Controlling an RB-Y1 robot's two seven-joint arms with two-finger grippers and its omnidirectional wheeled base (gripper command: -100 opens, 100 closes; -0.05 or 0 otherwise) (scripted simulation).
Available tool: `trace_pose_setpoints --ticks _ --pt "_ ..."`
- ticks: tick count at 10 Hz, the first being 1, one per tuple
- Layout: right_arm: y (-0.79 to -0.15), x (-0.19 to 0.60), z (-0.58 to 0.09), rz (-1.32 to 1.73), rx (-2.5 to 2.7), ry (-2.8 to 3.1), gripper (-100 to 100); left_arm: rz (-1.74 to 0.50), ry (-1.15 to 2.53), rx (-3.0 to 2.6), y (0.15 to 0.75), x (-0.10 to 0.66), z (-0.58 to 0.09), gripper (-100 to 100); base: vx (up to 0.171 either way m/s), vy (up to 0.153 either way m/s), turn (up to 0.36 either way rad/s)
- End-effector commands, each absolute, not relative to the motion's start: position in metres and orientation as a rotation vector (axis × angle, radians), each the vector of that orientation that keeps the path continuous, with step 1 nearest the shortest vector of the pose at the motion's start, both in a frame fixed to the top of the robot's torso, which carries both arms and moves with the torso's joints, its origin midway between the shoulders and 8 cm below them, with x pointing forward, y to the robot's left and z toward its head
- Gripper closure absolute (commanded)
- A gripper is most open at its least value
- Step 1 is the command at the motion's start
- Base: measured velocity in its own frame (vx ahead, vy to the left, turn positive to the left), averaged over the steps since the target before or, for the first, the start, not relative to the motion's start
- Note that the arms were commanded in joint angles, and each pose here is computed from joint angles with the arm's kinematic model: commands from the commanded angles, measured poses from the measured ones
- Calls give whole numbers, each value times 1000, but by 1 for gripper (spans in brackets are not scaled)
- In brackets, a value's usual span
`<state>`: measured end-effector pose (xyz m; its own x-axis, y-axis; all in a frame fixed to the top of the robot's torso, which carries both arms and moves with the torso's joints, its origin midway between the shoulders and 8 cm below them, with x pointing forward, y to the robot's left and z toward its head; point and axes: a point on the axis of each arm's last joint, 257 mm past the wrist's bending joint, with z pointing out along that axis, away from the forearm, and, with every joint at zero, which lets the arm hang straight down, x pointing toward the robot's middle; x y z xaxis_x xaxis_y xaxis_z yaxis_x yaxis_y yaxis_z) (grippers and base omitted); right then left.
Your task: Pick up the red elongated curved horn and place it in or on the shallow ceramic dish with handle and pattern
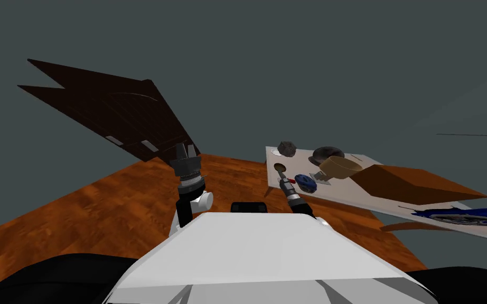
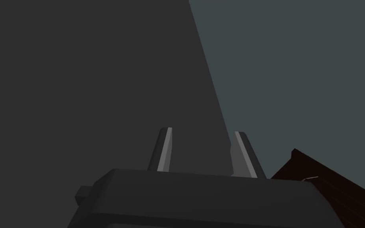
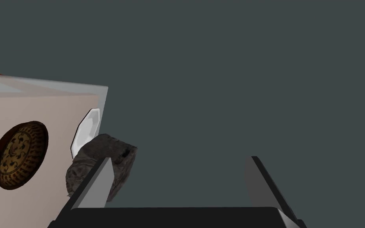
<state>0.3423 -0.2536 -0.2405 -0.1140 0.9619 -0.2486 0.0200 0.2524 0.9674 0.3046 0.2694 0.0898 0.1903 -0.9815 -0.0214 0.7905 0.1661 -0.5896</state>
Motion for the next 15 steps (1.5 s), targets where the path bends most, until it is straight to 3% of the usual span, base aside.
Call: trace_pose_setpoints --ticks 1,8,15 --pt "-253 336 -266 1050 1009 1478 -100 -1323 451 -512 269 305 90 0 -11 -11 107" --pt "-266 229 -426 726 1093 1968 -100 -1323 451 -512 269 305 90 0 -13 -16 252" --pt "-294 135 -503 460 1064 2269 -100 -1323 451 -512 269 305 90 0 -4 -26 189"
